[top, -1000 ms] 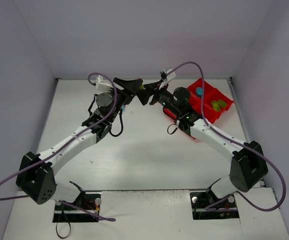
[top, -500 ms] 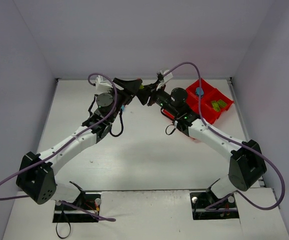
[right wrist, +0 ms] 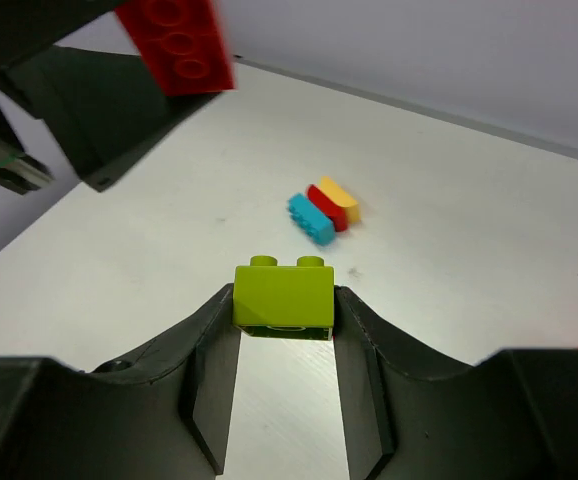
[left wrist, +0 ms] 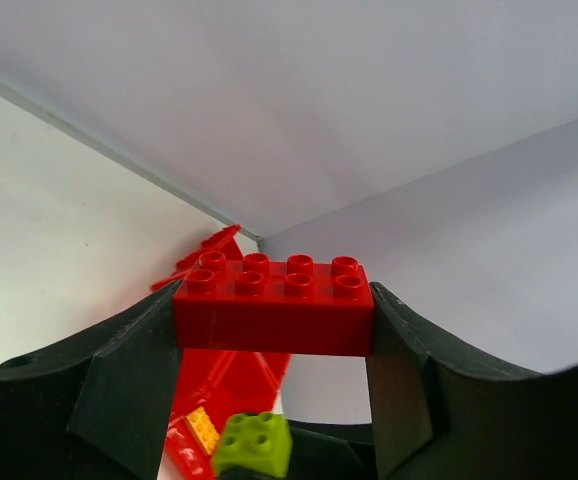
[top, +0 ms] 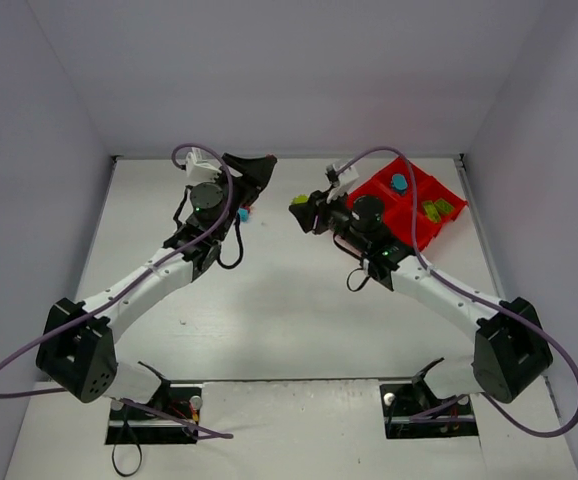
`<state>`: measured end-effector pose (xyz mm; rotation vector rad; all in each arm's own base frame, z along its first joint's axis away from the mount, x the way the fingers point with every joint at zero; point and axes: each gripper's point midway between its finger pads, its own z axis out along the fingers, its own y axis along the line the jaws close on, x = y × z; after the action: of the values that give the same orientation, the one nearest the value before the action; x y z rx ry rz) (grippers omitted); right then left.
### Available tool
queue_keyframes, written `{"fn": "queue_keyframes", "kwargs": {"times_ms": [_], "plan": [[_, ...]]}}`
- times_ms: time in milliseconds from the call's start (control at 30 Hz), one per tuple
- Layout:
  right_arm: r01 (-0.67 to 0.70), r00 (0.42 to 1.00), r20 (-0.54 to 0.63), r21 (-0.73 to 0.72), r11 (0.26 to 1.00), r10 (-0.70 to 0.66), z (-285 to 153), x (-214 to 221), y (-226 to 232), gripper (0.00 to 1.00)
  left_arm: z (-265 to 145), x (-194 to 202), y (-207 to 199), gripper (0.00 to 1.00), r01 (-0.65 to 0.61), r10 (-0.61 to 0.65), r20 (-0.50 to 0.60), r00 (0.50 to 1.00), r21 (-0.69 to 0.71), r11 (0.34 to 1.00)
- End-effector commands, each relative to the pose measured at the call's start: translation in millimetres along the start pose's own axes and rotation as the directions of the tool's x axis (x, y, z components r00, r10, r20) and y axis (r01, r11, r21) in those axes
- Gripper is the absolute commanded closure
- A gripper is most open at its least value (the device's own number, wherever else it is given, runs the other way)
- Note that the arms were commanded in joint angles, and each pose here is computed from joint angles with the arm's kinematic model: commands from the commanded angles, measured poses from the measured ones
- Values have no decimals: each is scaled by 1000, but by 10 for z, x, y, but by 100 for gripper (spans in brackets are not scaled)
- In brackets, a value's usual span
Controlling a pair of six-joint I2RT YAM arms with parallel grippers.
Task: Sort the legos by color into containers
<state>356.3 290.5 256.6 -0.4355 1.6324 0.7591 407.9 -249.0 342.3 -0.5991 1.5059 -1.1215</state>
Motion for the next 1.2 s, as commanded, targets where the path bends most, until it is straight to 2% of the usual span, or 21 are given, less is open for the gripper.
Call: {"fn": "queue_keyframes", "kwargs": {"times_ms": [0, 167, 300, 400, 433, 567, 667, 733, 800, 1067, 1167], "plan": [[24, 994, 102, 130, 991, -37, -177, -400, -288, 100, 41, -279, -198, 100, -33, 27, 71, 997, 78, 996], [-55, 997, 61, 365, 929, 35, -418, -353, -1108, 100, 88, -324, 125, 100, -204, 204, 17, 979, 20, 979], [-76, 997, 49, 570, 818, 58, -687, -411, -1710, 100, 22, -360, 383, 100, -340, 340, -79, 937, 6, 940], [-71, 997, 38, 684, 726, 63, -924, -459, -2102, 100, -116, -371, 535, 100, -514, 509, -141, 849, 1, 858], [-78, 996, 32, 712, 698, 79, -993, -462, -2197, 100, -155, -372, 580, 100, -586, 580, -159, 799, 10, 810], [-96, 992, 31, 817, 569, 124, -1312, -474, -2665, 100, -376, -275, 757, 100, -720, 703, -246, 667, 29, 693], [-100, 989, 29, 854, 510, 146, -1418, -484, -2942, 100, -490, -255, 729, 100, -771, 759, -243, 604, 63, 633], [-109, 986, 32, 862, 494, 161, -1424, -485, -3041, 100, -575, -216, 705, 100, -784, 775, -253, 579, 88, 615], [-121, 979, 31, 885, 449, 201, -1555, -368, -3277, 100, -628, -154, 675, 100, -789, 790, -261, 555, 137, 599], [-142, 954, 13, 900, 413, 300, -1609, -15, -3645, 95, -733, 47, 723, 100, -797, 830, -303, 468, 262, 545], [-154, 942, 14, 905, 396, 335, -1614, 121, -3781, 92, -736, 129, 782, 100, -805, 856, -302, 419, 314, 504]]}}
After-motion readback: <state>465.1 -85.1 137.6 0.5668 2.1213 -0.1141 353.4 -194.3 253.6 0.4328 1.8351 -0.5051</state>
